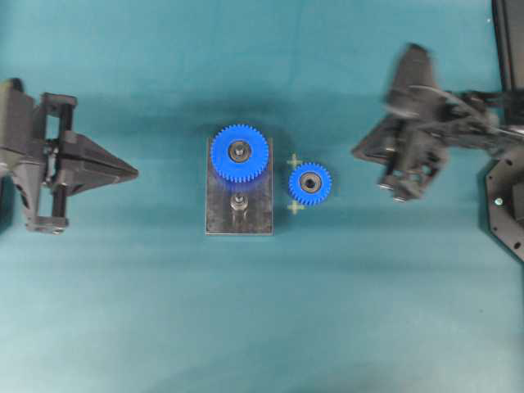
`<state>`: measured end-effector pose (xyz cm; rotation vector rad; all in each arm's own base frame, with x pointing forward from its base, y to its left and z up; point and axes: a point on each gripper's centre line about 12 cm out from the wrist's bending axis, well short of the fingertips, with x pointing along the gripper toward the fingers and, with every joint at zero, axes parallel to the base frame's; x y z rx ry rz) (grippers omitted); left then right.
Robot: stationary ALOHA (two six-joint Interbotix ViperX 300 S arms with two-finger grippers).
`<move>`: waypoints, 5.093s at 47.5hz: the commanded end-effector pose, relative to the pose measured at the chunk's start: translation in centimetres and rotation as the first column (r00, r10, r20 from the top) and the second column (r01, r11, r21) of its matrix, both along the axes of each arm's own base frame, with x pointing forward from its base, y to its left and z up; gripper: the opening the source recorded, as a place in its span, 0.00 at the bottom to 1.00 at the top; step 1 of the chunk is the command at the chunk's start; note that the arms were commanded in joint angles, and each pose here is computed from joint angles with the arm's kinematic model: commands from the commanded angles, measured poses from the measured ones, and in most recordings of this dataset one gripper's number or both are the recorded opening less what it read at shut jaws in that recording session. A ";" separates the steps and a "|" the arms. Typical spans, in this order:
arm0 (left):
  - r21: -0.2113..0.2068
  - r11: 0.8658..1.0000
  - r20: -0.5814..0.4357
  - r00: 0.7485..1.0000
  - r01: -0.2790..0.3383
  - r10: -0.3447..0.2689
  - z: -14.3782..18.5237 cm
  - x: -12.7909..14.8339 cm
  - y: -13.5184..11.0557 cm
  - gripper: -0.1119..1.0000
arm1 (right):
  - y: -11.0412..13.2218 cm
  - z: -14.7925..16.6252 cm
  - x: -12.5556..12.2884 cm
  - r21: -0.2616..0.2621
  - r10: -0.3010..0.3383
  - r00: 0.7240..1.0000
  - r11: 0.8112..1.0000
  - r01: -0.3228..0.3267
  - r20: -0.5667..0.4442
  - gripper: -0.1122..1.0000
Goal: Fit the small gear onto the shaft.
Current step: 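Move the right gripper toward the small blue gear beside the plate, then lower the right gripper and grasp the small blue gear by its hub, then lift the small gear and carry it over the empty shaft, then align the gear bore with the shaft, meshing teeth with the large gear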
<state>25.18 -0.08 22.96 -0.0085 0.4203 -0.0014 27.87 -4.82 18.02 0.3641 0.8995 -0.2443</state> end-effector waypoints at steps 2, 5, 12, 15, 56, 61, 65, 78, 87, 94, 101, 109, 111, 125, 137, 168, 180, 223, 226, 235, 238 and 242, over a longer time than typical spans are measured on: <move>0.025 1.000 0.012 1.000 0.009 -0.010 0.8 0.8 0.0 0.10 | -0.5 0.1 1.8 0.012 -0.010 1.000 1.000 0.010 -0.020 0.11; 0.046 0.999 0.007 1.000 0.019 -0.019 0.7 1.1 0.0 0.10 | -0.6 -0.6 2.6 0.022 -0.004 0.998 1.000 0.006 -0.063 0.11; 0.074 0.997 -0.001 1.000 0.029 -0.029 0.7 1.6 0.1 0.10 | -0.8 -1.8 3.9 0.044 0.012 0.988 0.999 -0.005 -0.151 0.15; 0.075 0.997 -0.004 1.000 0.029 -0.029 0.7 1.8 0.1 0.10 | -0.9 -2.1 4.5 0.050 0.017 0.985 0.999 -0.008 -0.173 0.26; 0.077 0.997 -0.010 0.999 0.031 -0.030 0.3 2.0 0.1 0.10 | -1.4 -6.2 7.1 0.078 0.041 0.942 0.997 -0.016 -0.334 0.87; 0.076 0.997 -0.012 0.999 0.031 -0.030 0.2 2.0 0.1 0.10 | -1.3 -6.4 7.0 0.083 0.044 0.936 0.996 -0.016 -0.348 0.87; 0.076 0.997 -0.015 0.999 0.031 -0.030 0.1 2.0 0.1 0.10 | -1.3 -6.7 7.1 0.085 0.044 0.934 0.996 -0.015 -0.355 0.87; 0.074 0.997 -0.012 1.000 0.030 -0.029 0.0 2.2 0.1 0.10 | -1.4 -7.5 7.6 0.095 0.048 0.921 0.995 -0.012 -0.386 0.86; 0.074 0.997 -0.009 1.000 0.030 -0.029 -0.1 2.2 0.1 0.10 | -1.3 -7.4 7.6 0.104 0.055 0.912 0.995 -0.013 -0.407 0.74; 0.075 0.997 -0.013 0.999 0.031 -0.030 -0.3 2.2 0.1 0.10 | -1.2 -6.9 7.6 0.101 0.059 0.915 0.995 -0.020 -0.399 0.43; 0.073 0.997 -0.013 0.999 0.030 -0.029 -0.3 2.2 0.1 0.10 | -0.9 -5.5 8.2 0.097 0.064 0.930 0.995 -0.030 -0.363 0.42; 0.073 0.997 -0.012 1.000 0.030 -0.029 -0.2 2.2 0.1 0.10 | -0.5 -1.8 9.4 0.099 0.086 0.940 0.994 -0.057 -0.330 0.42; 0.073 0.997 -0.012 1.000 0.030 -0.029 -0.2 2.2 0.1 0.10 | -0.2 -0.9 9.7 0.101 0.098 0.939 0.993 -0.069 -0.329 0.42; 0.071 0.997 -0.012 1.000 0.029 -0.028 -0.2 2.2 0.1 0.10 | 1.2 3.0 14.6 0.092 0.161 0.948 0.986 -0.140 -0.276 0.42; 0.071 0.997 -0.004 1.000 0.028 -0.028 0.0 2.1 0.1 0.10 | 2.3 2.5 18.0 0.093 0.200 0.939 0.979 -0.181 -0.280 0.42; 0.071 0.997 0.001 1.000 0.031 -0.031 0.0 1.8 0.0 0.10 | 2.3 1.4 18.3 0.045 0.180 0.918 0.983 -0.176 -0.353 0.42; 0.071 0.997 -0.002 1.000 0.031 -0.031 -0.1 1.7 0.0 0.10 | 2.4 1.0 18.2 0.050 0.180 0.912 0.983 -0.174 -0.368 0.42; 0.067 0.997 0.004 0.999 0.033 -0.034 0.1 1.8 -0.1 0.10 | 1.9 1.4 18.1 0.066 0.150 0.917 0.989 -0.135 -0.369 0.66; 0.066 0.997 0.004 0.999 0.034 -0.035 0.1 1.8 -0.1 0.10 | 1.9 1.6 18.0 0.068 0.151 0.916 0.988 -0.135 -0.371 0.63; 0.066 0.997 0.005 0.999 0.036 -0.036 0.1 1.8 -0.2 0.10 | 2.3 3.6 18.6 0.062 0.164 0.922 0.986 -0.152 -0.352 0.50; 0.066 0.997 0.005 0.999 0.036 -0.036 0.1 1.8 -0.2 0.10 | 2.4 4.2 19.0 0.057 0.172 0.926 0.985 -0.162 -0.336 0.39; 0.066 0.997 0.005 0.999 0.034 -0.035 0.1 1.8 -0.1 0.10 | 2.6 4.5 19.5 0.053 0.179 0.930 0.984 -0.171 -0.322 0.24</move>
